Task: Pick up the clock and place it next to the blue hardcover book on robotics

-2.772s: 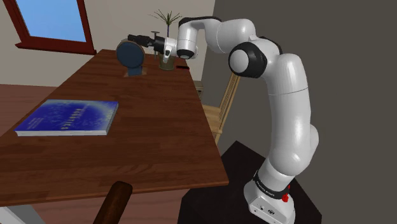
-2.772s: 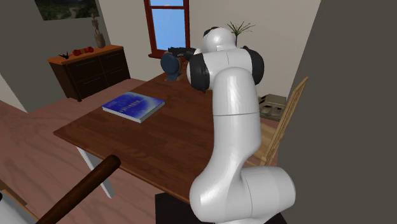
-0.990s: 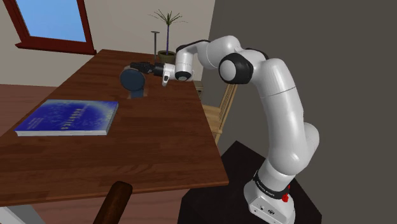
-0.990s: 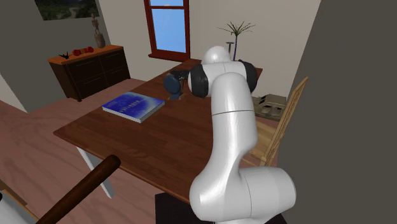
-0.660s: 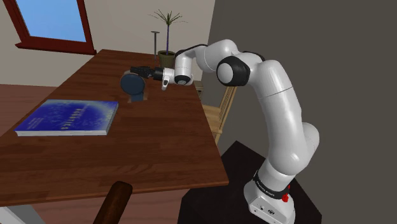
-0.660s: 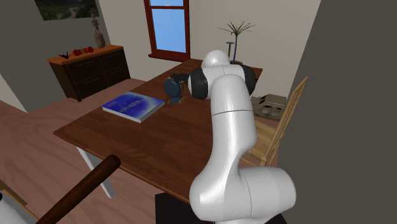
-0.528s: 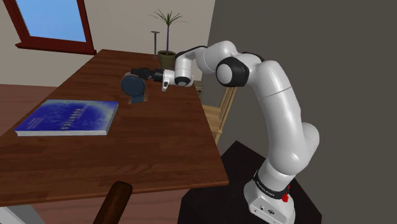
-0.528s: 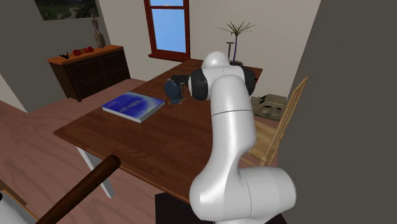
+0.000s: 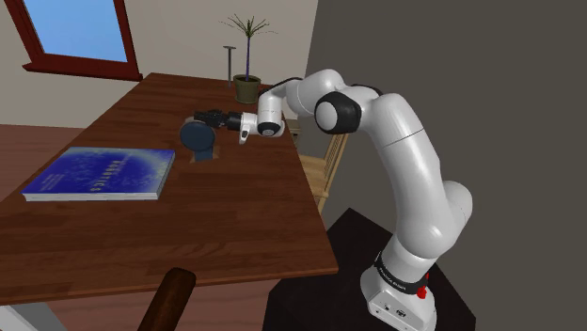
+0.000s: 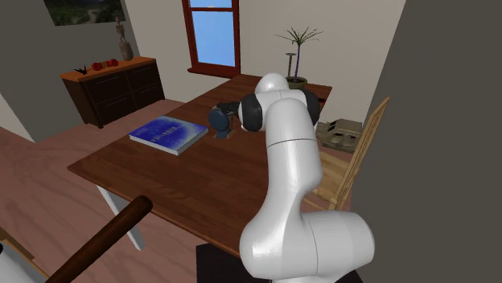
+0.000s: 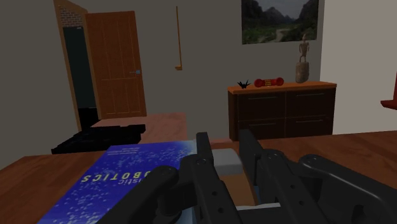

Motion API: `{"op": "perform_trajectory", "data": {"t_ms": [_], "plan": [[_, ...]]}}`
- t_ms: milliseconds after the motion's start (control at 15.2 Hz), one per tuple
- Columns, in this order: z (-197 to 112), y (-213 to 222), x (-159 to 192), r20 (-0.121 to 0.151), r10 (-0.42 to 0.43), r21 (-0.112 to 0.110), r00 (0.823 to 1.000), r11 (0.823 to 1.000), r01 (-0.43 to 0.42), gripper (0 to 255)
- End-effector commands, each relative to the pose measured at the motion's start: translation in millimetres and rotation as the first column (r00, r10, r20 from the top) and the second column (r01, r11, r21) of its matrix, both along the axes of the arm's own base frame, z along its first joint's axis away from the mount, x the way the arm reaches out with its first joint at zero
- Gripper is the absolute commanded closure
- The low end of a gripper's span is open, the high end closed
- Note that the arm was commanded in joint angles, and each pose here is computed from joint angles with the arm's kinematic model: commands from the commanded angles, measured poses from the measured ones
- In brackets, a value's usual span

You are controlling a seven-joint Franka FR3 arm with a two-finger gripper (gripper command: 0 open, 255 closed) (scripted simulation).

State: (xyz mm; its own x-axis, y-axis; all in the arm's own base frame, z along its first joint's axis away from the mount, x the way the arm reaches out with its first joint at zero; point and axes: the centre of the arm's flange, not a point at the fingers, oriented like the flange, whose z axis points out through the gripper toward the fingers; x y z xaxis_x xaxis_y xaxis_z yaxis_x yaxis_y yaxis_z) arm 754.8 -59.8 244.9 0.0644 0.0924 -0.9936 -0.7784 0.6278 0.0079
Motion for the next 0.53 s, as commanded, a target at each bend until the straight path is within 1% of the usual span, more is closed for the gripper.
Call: {"op": "perform_trajectory", "data": {"t_ms": [0,66,462], "plan": [[-10.0,0.2,0.4,0.001,0.000,0.000,1.000,1.000,0.000,255],[-14.6,0.2,0.4,0.001,0.000,0.000,1.000,1.000,0.000,255],[-14.6,0.2,0.5,0.001,0.000,0.000,1.000,1.000,0.000,255]]}}
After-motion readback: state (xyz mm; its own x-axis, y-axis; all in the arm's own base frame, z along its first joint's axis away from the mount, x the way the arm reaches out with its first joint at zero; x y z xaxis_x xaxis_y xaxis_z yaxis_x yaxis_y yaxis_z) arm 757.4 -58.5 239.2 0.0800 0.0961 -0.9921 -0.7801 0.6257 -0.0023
